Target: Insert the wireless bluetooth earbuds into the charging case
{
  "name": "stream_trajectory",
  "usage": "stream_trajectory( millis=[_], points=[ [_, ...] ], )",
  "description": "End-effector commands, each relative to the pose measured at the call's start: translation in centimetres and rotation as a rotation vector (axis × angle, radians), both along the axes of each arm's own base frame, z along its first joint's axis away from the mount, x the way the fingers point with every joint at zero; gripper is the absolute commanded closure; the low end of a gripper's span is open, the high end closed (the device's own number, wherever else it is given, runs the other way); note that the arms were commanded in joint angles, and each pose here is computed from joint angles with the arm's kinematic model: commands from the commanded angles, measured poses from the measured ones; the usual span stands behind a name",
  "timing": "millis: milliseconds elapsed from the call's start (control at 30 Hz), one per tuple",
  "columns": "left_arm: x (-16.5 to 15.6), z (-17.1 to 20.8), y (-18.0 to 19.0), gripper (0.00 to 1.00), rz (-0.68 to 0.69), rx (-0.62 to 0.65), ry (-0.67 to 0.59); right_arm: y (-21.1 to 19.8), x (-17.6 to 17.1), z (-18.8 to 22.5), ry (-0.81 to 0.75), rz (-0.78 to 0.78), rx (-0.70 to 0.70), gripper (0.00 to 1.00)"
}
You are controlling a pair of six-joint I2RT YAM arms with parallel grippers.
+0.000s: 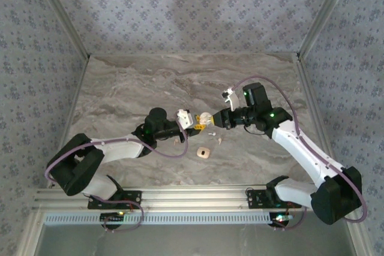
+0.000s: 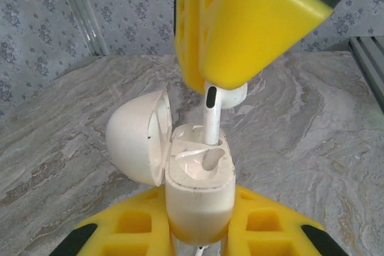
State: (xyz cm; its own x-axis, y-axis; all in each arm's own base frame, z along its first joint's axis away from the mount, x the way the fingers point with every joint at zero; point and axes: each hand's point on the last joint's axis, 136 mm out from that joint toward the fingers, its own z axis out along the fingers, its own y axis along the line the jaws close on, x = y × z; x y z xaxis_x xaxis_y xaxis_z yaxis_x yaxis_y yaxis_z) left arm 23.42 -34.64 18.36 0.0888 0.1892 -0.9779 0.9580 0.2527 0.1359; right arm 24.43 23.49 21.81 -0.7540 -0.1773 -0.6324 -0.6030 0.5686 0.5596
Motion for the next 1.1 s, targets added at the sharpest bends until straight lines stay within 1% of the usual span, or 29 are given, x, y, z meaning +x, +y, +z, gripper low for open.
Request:
stream_trajectory(
  millis=[0, 133, 300, 367, 433, 567, 667, 833, 900, 1067],
  points=[
    [-0.7, 2.8, -0.4, 0.9, -0.041, -0.05, -0.066, 0.2, 0.2, 1.0, -0.018, 0.023, 0.01, 0.78],
    [-0.8, 2.9, -0.5, 0.9, -0.045, -0.052, -0.069, 0.4, 0.5, 0.8, -0.012, 0.022, 0.007, 0.78],
    [-0.9, 3.2, -0.4, 0.9, -0.043, -0.056, -0.074, 0.2, 0.5, 0.4, -0.004, 0.015, -0.012, 0.74],
    [-0.8, 3.2, -0.4, 0.9, -0.041, -0.055, -0.073, 0.0, 0.7, 0.6, -0.015, 0.002, -0.017, 0.7],
    [-0.8, 3.1, -0.4, 0.9, -0.038, -0.052, -0.069, -0.2, 0.8, 1.0, -0.035, -0.011, -0.017, 0.63],
    [-0.8, 3.0, -0.3, 0.9, -0.032, -0.051, -0.065, -0.7, 0.7, 2.2, -0.073, -0.034, -0.006, 0.54],
    [-0.7, 2.9, -0.3, 0.89, -0.028, -0.048, -0.066, -1.1, 0.3, 3.2, -0.096, -0.043, 0.009, 0.51],
    [-0.7, 3.0, -0.3, 0.89, -0.029, -0.04, -0.074, -1.6, -0.3, 4.3, -0.112, -0.061, 0.053, 0.5],
    [-0.6, 3.0, -0.3, 0.9, -0.026, -0.04, -0.073, -1.7, -0.5, 4.0, -0.099, -0.068, 0.055, 0.53],
    [-0.6, 3.0, -0.2, 0.9, -0.023, -0.044, -0.069, -1.5, -0.9, 2.4, -0.038, -0.067, 0.053, 0.61]
  ],
)
